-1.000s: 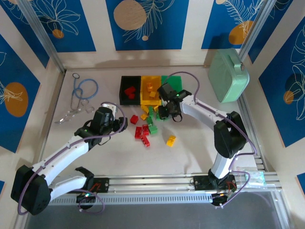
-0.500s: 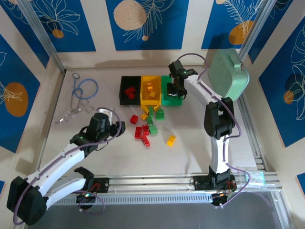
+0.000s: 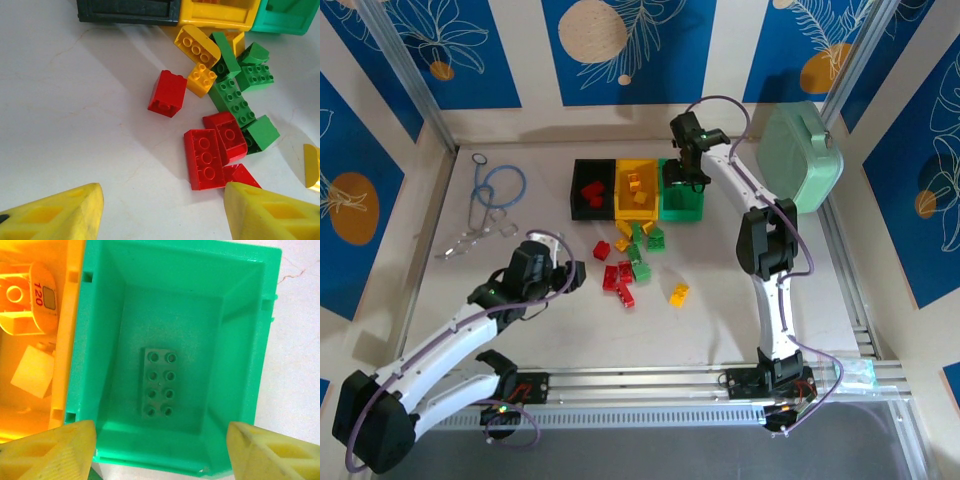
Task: Sort the legos into containers by color
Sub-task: Place the lego in the container, then pick up the lego from the center of the table.
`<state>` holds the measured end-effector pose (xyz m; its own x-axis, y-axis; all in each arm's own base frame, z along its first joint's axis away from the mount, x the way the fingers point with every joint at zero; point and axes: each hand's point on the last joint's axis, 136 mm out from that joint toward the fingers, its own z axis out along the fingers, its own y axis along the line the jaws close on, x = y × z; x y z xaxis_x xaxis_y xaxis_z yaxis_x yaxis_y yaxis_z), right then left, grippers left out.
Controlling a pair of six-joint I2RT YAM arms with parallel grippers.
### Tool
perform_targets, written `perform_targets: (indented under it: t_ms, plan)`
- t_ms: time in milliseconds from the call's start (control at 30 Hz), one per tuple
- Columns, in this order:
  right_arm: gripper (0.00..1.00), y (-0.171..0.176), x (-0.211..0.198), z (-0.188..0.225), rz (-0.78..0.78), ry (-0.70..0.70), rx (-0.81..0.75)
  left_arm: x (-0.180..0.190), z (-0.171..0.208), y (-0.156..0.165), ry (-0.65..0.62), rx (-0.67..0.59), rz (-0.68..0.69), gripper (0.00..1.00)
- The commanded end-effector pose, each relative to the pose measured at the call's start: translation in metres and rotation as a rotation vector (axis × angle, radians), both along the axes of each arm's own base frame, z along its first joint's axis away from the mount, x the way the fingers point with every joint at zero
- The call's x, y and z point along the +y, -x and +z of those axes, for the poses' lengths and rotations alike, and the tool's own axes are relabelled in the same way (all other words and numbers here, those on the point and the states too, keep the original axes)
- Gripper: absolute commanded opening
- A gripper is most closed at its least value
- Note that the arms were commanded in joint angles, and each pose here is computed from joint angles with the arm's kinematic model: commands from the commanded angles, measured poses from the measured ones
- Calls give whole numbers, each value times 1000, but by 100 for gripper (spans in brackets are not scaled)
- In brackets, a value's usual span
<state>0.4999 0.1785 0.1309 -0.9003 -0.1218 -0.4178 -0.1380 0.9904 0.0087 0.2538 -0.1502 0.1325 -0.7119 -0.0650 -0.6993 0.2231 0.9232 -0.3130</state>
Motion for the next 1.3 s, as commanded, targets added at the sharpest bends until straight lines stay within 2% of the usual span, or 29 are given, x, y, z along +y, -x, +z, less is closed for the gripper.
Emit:
perform_targets:
  t_ms: [0, 200, 333, 700, 1000, 1267]
  plan:
    - [70, 20, 9, 20, 40, -1, -25, -11, 4, 1, 11, 9, -49, 65]
    - [70, 67, 31, 34, 94, -94, -52, -24, -3, -7, 29, 41, -69, 65]
    - [70, 99, 36, 28, 105, -140, -41, -40, -4, -17, 57, 68, -98, 67]
    - [70, 172, 9, 4, 44, -199, -1, -59, -36, -69, -57, 164, -113, 67]
    - [71, 208, -7, -25, -8, -234, 42, -67, -63, -94, -127, 228, -112, 66]
    - [70, 226, -8, -33, -24, -284, 58, -61, -85, -102, -197, 276, -76, 64]
